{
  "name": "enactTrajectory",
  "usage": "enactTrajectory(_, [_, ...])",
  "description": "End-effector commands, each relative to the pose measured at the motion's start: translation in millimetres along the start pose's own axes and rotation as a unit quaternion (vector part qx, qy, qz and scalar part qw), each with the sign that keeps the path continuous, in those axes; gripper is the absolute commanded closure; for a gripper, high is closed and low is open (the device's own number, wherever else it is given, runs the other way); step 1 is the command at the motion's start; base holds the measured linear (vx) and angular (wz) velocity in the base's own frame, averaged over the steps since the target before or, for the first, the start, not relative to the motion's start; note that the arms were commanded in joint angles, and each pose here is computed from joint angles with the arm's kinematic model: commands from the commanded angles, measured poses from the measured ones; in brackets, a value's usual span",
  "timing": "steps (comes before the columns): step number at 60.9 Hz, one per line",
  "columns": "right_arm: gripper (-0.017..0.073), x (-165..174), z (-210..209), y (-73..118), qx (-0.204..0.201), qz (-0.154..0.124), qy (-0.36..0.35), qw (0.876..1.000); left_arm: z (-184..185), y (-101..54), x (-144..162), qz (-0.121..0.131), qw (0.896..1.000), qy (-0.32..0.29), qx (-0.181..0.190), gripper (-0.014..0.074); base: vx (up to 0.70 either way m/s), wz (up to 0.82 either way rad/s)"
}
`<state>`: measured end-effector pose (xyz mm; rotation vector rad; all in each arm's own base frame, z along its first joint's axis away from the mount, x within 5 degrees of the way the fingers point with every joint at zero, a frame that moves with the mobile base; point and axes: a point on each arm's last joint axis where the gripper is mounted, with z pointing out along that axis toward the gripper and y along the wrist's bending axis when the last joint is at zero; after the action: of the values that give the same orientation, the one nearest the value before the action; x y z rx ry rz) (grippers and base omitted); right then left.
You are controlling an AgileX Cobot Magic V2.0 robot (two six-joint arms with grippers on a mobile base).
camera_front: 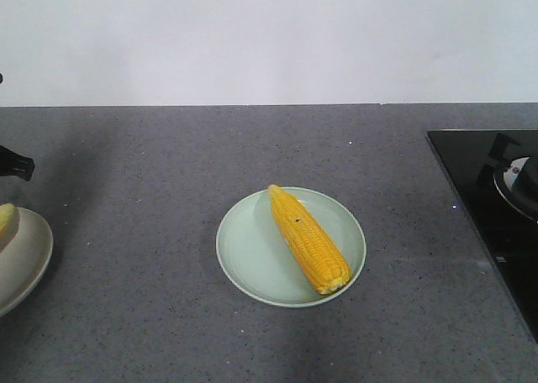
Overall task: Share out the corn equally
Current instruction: 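Lower the left gripper's cob onto the cream plate, then open the left gripper and raise it above the cream plate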
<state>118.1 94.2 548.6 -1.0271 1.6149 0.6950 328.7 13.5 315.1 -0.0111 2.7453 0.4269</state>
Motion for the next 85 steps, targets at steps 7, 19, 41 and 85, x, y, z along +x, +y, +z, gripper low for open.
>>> enactTrajectory(7, [0.0564, -3.8, -6.3, 3.6, 0.009, -0.012, -0.003, 1.0, -19.2, 8.7, -0.7, -0.011, 0.999, -0.028, -0.011, 0.0174, 0.0, 0.0])
enactTrajectory(19, [0.0564, 2.3, -10.3, -5.5, 0.077, 0.006, 0.027, 0.997, -31.1, 8.5, 2.6, -0.037, 0.998, -0.042, 0.013, 0.0267, 0.0, 0.0])
enactTrajectory(41, [0.0564, 58.7, -21.0, -11.1, 0.236, 0.029, 0.045, 0.97, -120.4, 6.3, 21.2, -0.074, 0.956, -0.222, 0.177, 0.0603, 0.0, 0.0])
enactTrajectory(85, [0.0564, 234.7, 0.3, 10.3, 0.312, 0.105, 0.069, 0.942, -106.7, -15.8, 180.7, -0.048, 0.857, -0.457, 0.234, 0.0601, 0.0, 0.0])
